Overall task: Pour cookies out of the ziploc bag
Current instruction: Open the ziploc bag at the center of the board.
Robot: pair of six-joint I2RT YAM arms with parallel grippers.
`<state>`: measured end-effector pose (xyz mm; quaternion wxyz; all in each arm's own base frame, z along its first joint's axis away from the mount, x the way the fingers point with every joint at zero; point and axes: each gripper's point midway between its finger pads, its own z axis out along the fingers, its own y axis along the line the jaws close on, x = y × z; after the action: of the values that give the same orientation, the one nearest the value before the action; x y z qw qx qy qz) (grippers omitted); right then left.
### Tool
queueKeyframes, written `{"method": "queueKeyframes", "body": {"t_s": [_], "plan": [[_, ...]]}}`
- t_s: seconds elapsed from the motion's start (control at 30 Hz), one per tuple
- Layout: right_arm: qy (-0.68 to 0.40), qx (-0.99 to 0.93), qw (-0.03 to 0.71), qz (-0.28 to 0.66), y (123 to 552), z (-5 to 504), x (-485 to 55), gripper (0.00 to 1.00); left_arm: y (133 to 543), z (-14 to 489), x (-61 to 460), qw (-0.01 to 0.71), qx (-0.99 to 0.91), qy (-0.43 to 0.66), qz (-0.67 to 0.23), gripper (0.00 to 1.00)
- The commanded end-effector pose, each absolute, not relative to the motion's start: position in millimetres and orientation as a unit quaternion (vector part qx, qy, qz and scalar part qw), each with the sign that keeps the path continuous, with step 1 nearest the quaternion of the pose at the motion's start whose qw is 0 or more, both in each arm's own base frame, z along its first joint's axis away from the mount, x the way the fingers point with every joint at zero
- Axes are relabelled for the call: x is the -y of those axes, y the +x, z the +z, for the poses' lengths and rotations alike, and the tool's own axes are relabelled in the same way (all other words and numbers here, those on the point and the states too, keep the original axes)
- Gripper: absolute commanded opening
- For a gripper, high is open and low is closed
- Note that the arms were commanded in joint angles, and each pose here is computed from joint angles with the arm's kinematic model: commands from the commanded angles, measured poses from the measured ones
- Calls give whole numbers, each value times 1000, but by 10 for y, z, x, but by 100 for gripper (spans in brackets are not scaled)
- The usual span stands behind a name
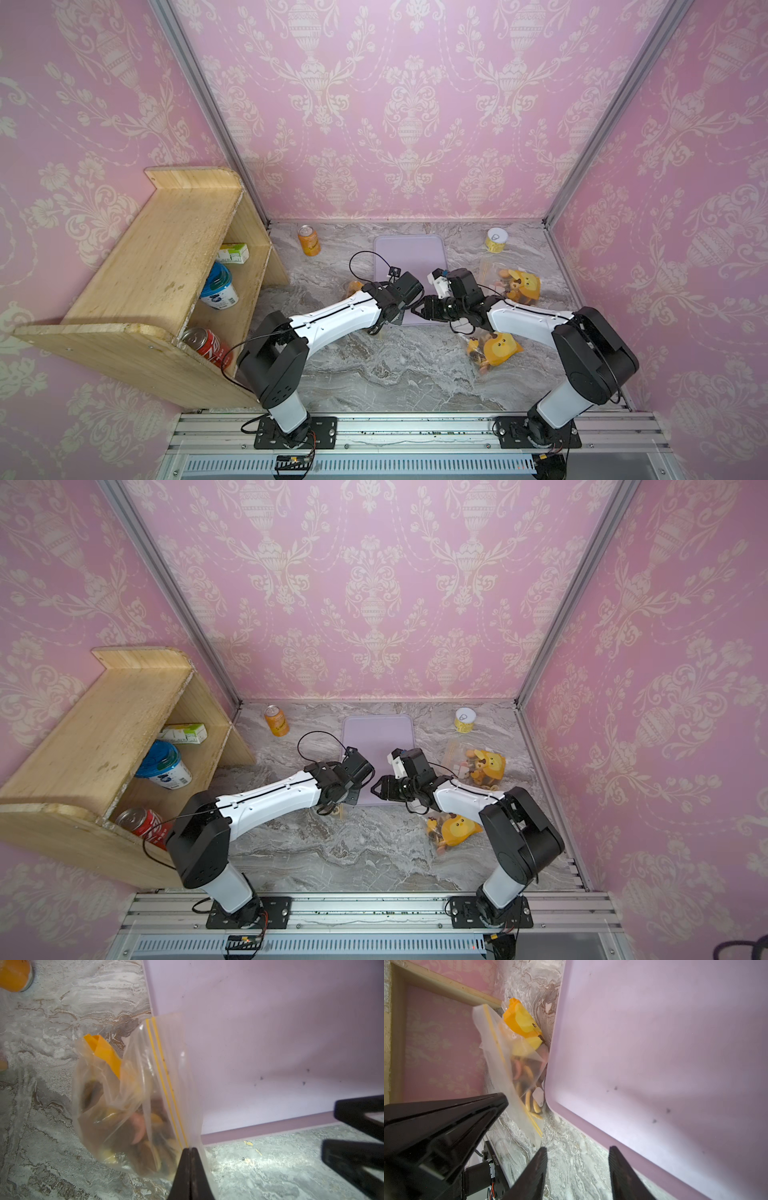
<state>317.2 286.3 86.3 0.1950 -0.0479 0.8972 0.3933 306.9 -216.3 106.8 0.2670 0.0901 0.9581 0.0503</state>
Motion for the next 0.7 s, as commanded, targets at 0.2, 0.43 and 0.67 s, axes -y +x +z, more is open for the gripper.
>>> {"method": "queueKeyframes", "body": {"t_s": [0.2, 0.43, 0.67], "plan": [[-102, -862, 189, 459, 3129, 1054, -3464, 47, 3041, 1069, 2033, 272, -959, 74, 19, 0], [-112, -857, 182, 469, 3118, 1042, -3655, 47, 3084, 1076, 2039, 273, -959, 74, 15, 0], [-111, -853, 177, 479, 3164, 1014, -3770, 45, 3087, 1059, 2039, 270, -960, 75, 12, 0]]}}
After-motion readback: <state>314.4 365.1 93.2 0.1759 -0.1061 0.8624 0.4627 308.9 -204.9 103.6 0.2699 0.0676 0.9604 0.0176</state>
